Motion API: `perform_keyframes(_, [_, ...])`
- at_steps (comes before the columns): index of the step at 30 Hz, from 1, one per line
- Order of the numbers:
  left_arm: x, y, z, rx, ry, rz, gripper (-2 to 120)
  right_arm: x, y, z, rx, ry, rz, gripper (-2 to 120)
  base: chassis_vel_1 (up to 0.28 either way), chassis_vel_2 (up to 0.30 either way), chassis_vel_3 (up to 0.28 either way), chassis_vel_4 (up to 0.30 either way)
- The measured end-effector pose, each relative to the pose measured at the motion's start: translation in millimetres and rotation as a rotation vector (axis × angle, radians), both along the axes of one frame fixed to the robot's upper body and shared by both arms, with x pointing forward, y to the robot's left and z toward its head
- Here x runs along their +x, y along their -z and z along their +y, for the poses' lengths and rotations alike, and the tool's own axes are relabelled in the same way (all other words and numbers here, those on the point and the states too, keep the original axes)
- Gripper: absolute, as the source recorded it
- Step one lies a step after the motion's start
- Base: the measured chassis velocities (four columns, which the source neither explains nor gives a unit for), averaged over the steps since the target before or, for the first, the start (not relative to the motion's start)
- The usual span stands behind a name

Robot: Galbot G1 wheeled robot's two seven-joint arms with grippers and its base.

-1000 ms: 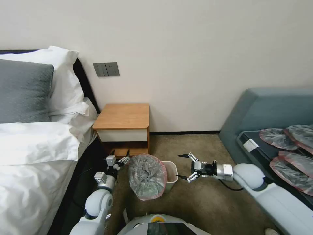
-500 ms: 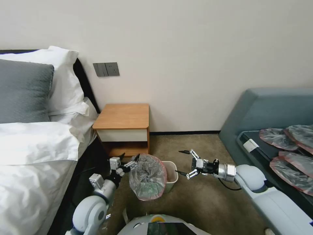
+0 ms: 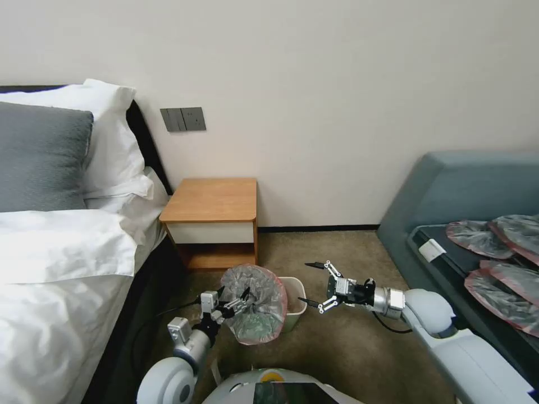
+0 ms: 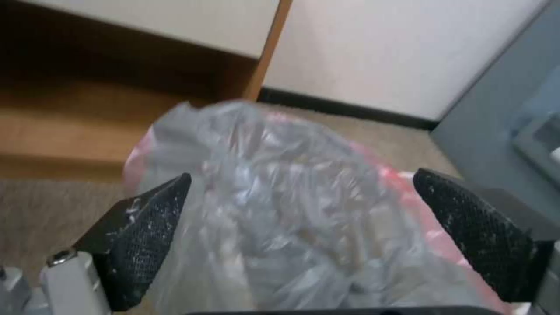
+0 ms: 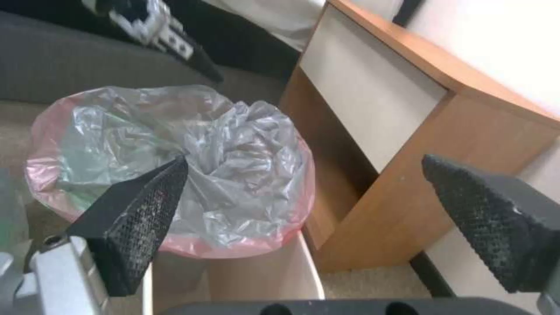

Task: Pick up the garbage bag from the table and place it over the trash can.

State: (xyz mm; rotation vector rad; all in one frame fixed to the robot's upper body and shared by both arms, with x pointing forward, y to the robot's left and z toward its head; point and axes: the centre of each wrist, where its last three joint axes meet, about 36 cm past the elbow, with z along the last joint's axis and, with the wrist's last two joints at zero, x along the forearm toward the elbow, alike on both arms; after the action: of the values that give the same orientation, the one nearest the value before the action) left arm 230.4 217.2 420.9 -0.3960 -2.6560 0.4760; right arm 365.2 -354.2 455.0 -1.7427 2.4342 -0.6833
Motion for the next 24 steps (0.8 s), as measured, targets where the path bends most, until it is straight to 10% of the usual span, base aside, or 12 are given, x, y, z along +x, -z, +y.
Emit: perform_keyframes(24, [38,22,-5,0.096,-0.071,0.131,93,-3,11,1,0.006,-0.012,0.011,100,0.000,0.000,0.000,0.000])
